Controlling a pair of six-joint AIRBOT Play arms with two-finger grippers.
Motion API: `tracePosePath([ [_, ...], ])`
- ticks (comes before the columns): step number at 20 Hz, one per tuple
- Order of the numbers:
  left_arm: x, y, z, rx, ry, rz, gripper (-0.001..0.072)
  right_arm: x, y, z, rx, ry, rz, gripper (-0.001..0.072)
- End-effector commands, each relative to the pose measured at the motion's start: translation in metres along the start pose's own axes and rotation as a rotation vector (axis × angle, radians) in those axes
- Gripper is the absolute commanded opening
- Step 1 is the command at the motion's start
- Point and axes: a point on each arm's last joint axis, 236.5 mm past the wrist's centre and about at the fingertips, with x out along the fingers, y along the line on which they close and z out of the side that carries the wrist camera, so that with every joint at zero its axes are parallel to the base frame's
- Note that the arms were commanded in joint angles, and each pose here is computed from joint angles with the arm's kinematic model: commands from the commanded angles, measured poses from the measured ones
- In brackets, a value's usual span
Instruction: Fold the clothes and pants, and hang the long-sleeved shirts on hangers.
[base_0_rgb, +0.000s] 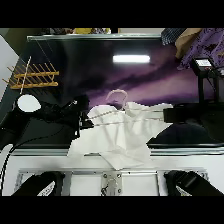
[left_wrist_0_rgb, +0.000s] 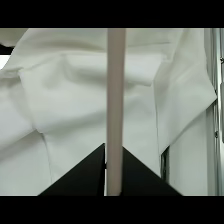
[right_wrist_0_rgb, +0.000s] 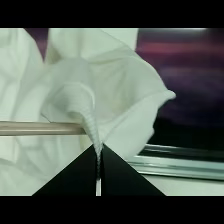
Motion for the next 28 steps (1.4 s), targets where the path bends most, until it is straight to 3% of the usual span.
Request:
tracePosePath([
  [1,0.0,0.0,-0.001,0.002,0.006,0.001,0.0024,-0.005,-0.039,-0.013,-0.015,0.052,-0.163,0.0022],
  [10,-0.001,0.004,-0.013,0.013,0.059,0.02,0.0024,-0.007,-0.05,-0.021,-0.068,0.091,-0.209,0.0022],
  [22,-0.001,0.009,0.009,0.004,-0.036,0.041,0.0025,-0.002,-0.027,-0.03,-0.106,0.14,-0.116,0.0022],
  [28,-0.001,0.002,0.008,0.004,-0.034,0.009,0.0025,0.002,-0.021,-0.001,-0.051,0.018,-0.101,0.0021],
])
